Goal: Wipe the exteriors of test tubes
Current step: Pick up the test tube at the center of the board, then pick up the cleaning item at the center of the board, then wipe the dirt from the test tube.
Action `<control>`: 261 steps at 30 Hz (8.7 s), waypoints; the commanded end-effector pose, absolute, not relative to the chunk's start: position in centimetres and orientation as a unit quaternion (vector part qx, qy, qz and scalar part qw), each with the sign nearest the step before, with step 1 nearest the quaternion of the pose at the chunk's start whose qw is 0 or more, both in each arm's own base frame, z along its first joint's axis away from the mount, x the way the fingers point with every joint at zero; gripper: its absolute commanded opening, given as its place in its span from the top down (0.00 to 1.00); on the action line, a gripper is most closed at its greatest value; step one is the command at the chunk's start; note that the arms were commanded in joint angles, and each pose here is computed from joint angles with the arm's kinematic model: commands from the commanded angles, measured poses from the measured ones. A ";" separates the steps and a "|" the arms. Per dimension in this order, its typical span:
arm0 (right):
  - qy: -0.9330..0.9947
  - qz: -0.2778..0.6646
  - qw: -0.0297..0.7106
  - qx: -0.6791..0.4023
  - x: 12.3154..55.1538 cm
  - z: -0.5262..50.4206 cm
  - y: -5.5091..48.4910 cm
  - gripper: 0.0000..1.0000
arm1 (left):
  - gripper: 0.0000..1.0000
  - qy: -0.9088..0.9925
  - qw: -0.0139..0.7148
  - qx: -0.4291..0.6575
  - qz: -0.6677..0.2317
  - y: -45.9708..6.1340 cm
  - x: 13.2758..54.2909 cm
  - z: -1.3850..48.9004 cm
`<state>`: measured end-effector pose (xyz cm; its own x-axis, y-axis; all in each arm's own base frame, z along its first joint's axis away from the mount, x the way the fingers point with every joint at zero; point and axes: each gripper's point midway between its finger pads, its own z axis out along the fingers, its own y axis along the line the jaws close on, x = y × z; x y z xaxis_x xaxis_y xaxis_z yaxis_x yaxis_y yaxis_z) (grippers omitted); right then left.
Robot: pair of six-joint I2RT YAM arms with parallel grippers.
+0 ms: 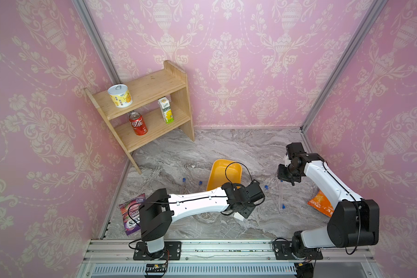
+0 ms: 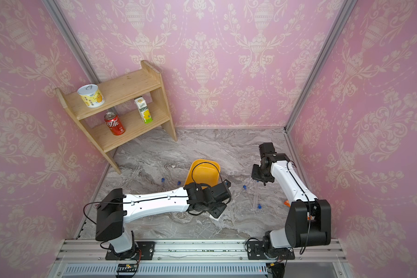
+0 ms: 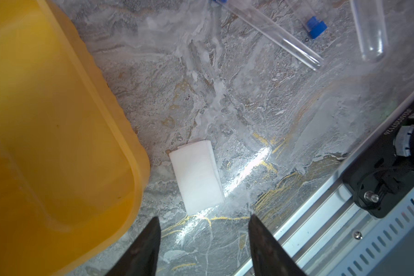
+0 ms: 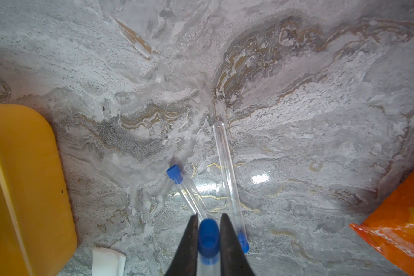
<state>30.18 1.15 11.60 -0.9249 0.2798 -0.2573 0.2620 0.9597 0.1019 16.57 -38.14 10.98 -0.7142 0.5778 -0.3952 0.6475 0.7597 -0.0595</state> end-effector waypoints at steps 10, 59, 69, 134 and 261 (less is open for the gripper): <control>0.981 0.053 0.131 0.132 30.2 11.3 1.6 0.90 | 0.70 0.938 0.165 0.300 -0.050 -37.8 15.8 7.8; 0.981 0.062 0.129 0.129 30.0 11.2 1.9 0.91 | 0.77 0.954 0.052 0.295 -0.026 -36.7 13.7 -0.9; 0.980 0.071 0.133 0.130 30.2 11.3 2.2 0.91 | 1.00 0.941 0.119 0.315 -0.047 -38.0 15.5 3.8; 0.900 0.306 0.282 0.131 33.6 21.6 13.1 0.91 | 1.00 0.885 0.195 0.219 -0.362 -42.6 27.1 19.7; 0.894 0.350 0.252 0.125 34.6 22.8 14.5 0.91 | 0.95 0.898 0.161 0.214 -0.349 -38.9 22.8 16.3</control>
